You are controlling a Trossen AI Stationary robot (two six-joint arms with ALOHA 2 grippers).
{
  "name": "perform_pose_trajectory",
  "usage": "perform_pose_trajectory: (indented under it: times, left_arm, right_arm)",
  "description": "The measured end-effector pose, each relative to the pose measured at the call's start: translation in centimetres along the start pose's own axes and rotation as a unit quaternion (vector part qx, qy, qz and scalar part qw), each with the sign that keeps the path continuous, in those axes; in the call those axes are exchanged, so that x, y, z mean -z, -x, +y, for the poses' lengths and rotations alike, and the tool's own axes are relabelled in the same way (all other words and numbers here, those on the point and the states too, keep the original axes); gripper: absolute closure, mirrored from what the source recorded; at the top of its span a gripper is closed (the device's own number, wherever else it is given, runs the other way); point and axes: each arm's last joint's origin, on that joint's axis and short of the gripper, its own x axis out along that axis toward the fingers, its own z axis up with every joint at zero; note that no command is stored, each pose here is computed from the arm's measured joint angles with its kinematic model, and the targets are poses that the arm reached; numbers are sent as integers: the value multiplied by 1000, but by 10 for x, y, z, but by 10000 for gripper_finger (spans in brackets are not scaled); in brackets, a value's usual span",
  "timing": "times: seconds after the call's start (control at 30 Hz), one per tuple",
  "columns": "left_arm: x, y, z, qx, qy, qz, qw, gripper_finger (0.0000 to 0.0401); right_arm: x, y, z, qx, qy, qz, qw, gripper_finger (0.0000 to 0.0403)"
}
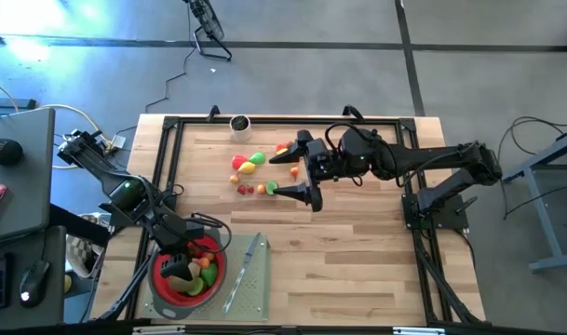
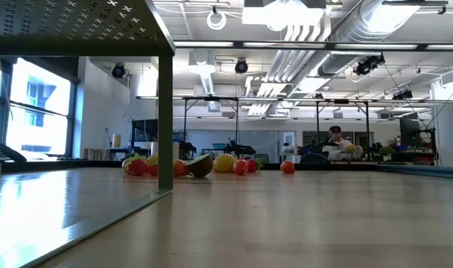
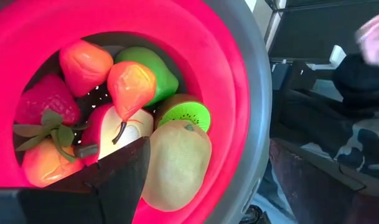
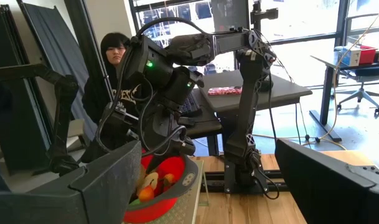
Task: Pick & Place Fruit
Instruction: Put the pear into the red strainer bowl on the shelf
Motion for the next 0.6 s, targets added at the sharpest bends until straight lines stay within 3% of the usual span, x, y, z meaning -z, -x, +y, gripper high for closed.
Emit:
perform_pose_trajectory:
  times: [0.6]
  left_arm:
    - [-1, 0, 0, -7, 2, -20, 1000, 80]
  right_arm:
    - [0, 0, 0, 0, 0, 0, 1000, 41]
